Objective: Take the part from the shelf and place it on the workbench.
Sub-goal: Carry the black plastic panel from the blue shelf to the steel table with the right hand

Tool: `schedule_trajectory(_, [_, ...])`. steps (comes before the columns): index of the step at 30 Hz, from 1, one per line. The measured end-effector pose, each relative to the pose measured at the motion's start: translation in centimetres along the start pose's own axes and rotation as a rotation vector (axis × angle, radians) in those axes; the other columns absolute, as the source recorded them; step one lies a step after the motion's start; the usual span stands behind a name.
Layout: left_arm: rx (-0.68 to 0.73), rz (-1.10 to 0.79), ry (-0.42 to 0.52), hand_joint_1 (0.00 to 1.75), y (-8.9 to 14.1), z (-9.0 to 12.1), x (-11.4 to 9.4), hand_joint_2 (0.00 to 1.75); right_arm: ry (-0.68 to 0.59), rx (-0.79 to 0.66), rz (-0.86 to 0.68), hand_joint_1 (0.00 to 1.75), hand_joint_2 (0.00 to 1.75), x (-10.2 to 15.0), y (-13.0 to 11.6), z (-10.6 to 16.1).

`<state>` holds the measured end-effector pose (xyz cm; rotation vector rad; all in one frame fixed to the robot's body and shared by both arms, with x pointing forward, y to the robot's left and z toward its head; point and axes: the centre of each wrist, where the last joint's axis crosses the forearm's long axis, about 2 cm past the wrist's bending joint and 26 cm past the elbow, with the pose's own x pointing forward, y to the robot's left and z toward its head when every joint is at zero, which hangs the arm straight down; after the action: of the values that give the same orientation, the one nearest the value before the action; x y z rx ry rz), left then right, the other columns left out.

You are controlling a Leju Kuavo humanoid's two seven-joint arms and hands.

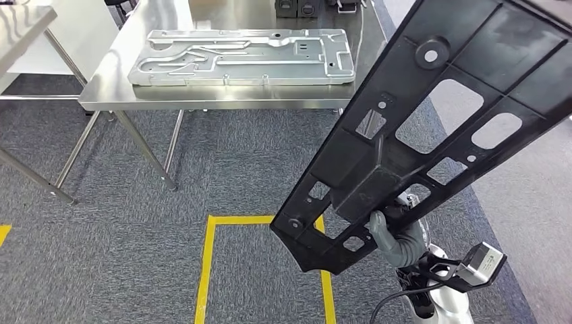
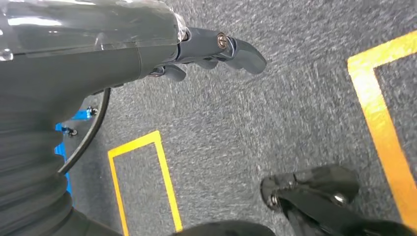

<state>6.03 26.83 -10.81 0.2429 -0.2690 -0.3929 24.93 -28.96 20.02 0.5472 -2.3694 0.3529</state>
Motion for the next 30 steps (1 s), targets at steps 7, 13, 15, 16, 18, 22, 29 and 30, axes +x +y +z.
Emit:
schedule_trajectory(7, [-0.003, 0.007, 0.019, 0.0, -0.2, 0.09, -0.54, 1.75, 0.009, 0.005, -0.005, 1.75, 1.75, -0.32, 0.1, -0.03])
schedule_trajectory(13, [-0.004, 0.014, 0.012, 0.0, -0.24, 0.09, -0.38, 1.75, 0.007, 0.009, 0.002, 1.75, 1.75, -0.44, -0.04, -0.32])
schedule_trajectory(15, [-0.005, 0.014, 0.008, 0.0, -0.3, 0.11, -0.35, 1.75, 0.008, 0.008, 0.004, 1.75, 1.75, -0.48, -0.05, -0.32])
schedule_trajectory(16, [-0.006, 0.014, 0.006, 0.0, -0.32, 0.11, -0.34, 1.75, 0.011, 0.008, 0.003, 1.75, 1.75, -0.52, -0.03, -0.26])
schedule_trajectory(18, [-0.007, 0.013, 0.006, 0.0, -0.38, 0.13, -0.39, 1.75, 0.017, 0.006, 0.002, 1.75, 1.75, -0.59, 0.01, -0.13])
schedule_trajectory(22, [-0.011, 0.013, 0.014, 0.0, -0.56, 0.19, -0.45, 1.75, 0.019, 0.005, -0.001, 1.75, 1.75, -0.67, 0.03, -0.04])
schedule_trajectory(29, [-0.006, 0.014, 0.014, 0.0, -0.33, 0.09, -0.04, 1.75, 0.021, 0.001, -0.007, 1.75, 1.75, -0.74, 0.12, 0.19])
schedule_trajectory(30, [-0.006, 0.014, 0.014, 0.0, -0.33, 0.1, -0.06, 1.75, 0.021, 0.001, -0.008, 1.75, 1.75, -0.74, 0.12, 0.22])
